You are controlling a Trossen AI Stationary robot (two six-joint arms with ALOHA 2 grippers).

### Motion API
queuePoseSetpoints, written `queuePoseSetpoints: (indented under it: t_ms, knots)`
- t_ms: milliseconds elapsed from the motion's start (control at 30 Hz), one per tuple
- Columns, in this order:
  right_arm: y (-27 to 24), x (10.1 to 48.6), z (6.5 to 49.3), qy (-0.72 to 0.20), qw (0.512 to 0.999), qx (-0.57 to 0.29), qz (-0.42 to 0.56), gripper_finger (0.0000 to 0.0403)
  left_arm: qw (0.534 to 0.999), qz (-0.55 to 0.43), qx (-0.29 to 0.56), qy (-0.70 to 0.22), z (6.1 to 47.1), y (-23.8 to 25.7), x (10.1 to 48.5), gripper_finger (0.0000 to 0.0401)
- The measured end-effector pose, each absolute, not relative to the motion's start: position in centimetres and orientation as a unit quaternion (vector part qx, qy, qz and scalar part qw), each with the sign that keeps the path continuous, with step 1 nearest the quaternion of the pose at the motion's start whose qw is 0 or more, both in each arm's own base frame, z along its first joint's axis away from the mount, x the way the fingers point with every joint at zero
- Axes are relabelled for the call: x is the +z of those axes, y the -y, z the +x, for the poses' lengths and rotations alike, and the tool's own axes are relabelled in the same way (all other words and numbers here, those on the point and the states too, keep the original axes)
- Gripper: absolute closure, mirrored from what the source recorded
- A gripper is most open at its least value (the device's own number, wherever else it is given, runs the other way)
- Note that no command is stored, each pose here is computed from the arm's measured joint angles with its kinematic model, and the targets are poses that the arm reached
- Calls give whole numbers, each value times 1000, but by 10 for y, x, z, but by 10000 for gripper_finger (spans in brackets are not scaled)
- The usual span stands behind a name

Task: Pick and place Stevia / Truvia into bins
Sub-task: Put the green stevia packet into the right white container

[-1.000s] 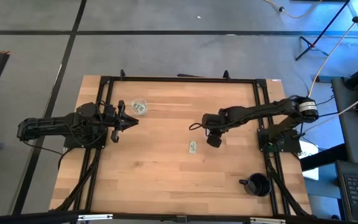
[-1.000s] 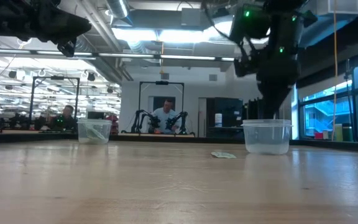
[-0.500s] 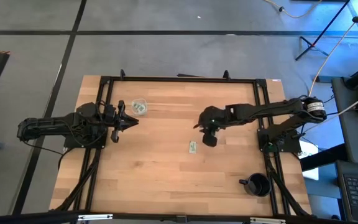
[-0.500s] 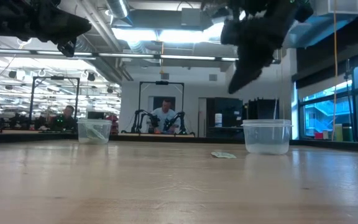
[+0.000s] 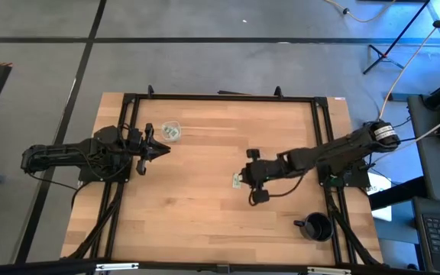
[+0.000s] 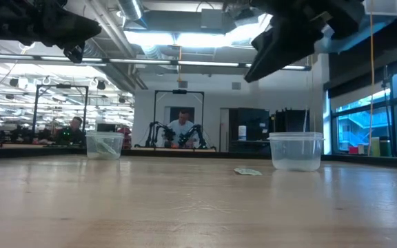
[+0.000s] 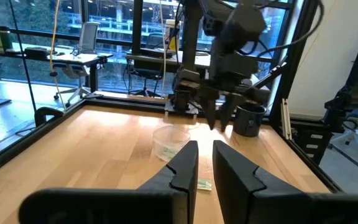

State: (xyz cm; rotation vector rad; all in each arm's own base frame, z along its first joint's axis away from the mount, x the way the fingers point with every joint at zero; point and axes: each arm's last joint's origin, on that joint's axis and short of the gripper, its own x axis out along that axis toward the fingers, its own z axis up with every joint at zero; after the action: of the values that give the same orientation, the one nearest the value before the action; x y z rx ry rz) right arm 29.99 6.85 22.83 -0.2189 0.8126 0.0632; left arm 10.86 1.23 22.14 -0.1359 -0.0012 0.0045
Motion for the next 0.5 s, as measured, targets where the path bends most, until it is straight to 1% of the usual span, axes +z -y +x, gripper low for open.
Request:
queuePoseSetpoints:
  t_ms: [200,500]
  knots:
    - [-80,205,312,-410,907,34,-96,297,998,-68,2,1,109,-12,222,358]
    - [-83,157,325,-469,873,41,-126,297,998,-68,2,0,109,-12,221,358]
